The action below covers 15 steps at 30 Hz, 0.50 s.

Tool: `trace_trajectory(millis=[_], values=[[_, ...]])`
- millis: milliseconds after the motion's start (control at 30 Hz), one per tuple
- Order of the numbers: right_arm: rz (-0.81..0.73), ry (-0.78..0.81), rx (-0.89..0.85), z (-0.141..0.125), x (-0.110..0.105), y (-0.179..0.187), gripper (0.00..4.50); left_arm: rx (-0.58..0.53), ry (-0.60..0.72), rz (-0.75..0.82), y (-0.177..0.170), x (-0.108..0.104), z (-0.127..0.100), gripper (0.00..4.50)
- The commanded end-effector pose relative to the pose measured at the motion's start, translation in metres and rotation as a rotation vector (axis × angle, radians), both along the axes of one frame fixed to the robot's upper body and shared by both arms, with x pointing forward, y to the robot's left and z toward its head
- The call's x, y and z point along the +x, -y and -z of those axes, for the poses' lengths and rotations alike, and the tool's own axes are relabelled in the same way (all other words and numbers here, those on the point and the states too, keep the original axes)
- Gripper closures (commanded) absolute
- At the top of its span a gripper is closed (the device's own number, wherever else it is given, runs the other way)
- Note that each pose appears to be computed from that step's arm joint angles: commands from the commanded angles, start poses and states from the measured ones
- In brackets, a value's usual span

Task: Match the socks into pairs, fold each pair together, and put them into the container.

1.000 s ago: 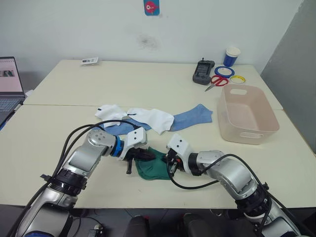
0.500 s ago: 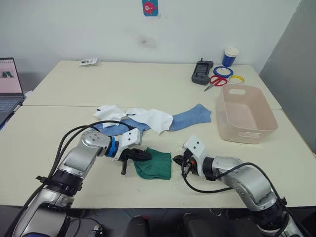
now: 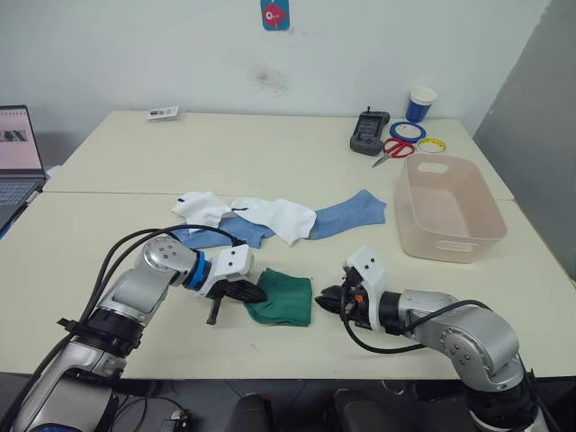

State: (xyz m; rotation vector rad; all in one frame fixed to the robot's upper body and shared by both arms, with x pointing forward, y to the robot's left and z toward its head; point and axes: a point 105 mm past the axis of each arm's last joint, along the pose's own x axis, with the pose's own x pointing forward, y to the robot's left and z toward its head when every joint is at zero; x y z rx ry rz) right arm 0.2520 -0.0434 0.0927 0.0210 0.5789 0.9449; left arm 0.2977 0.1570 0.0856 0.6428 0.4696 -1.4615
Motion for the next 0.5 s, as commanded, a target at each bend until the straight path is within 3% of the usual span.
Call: trace_trajectory(millis=[33, 200, 500], values=[[0.020, -0.054, 0.031, -0.001, -0.001, -0.001, 1.86, 0.072, -0.037, -0.037, -0.014, -0.005, 0.019, 4.50], [0.027, -0.245, 0.133, 0.005, -0.005, -0.026, 0.03, 0.068, -0.039, -0.039, -0.014, -0.008, 0.019, 4.50], [0.027, -0.355, 0.227, 0.000, 0.007, -0.063, 0.01, 0.062, -0.035, -0.045, -0.012, -0.006, 0.017, 4.50]])
